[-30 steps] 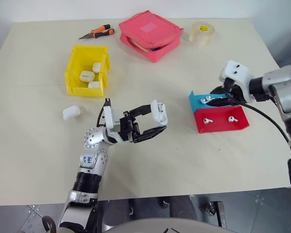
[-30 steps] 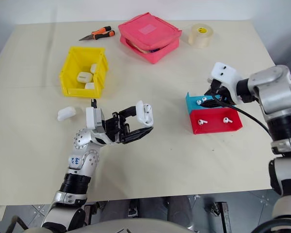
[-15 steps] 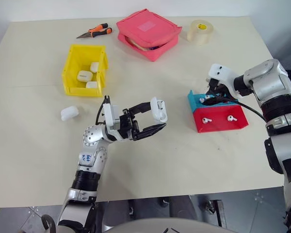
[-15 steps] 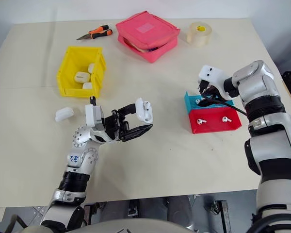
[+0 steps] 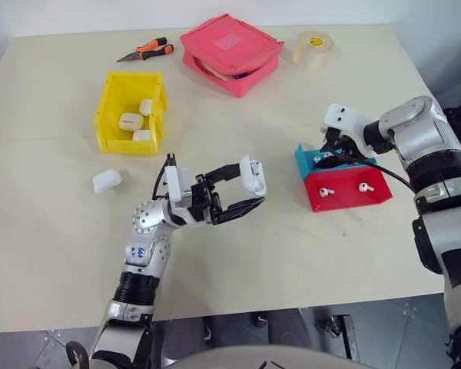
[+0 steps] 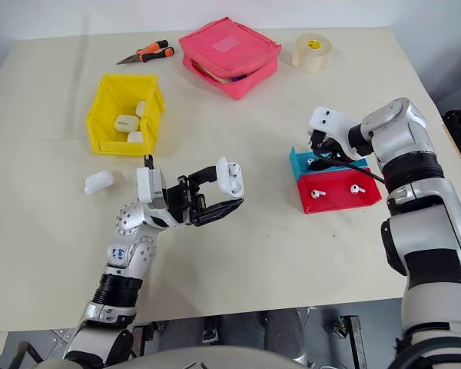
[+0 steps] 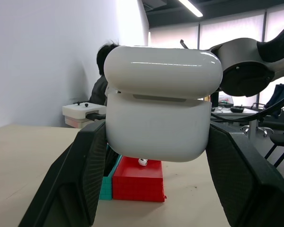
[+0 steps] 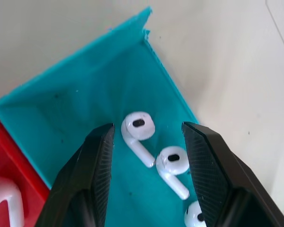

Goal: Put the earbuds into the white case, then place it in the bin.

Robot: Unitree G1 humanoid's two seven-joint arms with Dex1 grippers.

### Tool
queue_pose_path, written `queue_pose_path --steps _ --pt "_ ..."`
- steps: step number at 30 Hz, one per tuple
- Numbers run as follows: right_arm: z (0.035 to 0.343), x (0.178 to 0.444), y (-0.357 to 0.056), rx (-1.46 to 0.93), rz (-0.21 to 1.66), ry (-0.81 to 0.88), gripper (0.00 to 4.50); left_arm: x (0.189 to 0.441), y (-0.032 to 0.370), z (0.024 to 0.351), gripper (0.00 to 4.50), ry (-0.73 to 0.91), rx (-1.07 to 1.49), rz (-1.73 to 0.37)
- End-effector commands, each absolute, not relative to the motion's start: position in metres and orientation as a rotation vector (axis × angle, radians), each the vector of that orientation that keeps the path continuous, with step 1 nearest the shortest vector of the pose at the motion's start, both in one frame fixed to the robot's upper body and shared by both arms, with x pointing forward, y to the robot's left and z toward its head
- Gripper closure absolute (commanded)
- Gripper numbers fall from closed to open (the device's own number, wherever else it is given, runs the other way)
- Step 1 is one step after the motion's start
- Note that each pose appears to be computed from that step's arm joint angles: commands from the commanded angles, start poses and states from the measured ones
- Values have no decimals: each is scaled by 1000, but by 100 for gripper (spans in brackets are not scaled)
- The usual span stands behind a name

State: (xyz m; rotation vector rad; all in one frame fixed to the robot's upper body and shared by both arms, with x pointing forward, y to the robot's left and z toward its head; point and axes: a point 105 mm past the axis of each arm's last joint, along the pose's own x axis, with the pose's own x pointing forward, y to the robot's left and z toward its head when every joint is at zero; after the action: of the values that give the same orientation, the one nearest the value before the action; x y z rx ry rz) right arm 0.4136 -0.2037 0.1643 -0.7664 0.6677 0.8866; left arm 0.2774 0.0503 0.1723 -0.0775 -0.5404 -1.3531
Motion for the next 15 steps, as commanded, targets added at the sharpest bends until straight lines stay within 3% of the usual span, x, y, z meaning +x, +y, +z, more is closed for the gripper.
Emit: queue_pose_path --steps 1,6,9,13,15 --pt "177 416 -202 -779 883 638 215 272 50 183 172 -590 -53 -1358" --pt "176 417 -200 -782 888 641 215 273 51 183 172 -589 -50 -1351" --pt "176 418 -199 -782 887 641 267 274 51 183 172 -589 -50 -1349" --pt "176 419 -199 -789 883 642 396 274 51 183 172 -590 -49 -1346" --pt "177 419 -199 -793 882 635 402 275 51 183 172 -590 -48 -1345"
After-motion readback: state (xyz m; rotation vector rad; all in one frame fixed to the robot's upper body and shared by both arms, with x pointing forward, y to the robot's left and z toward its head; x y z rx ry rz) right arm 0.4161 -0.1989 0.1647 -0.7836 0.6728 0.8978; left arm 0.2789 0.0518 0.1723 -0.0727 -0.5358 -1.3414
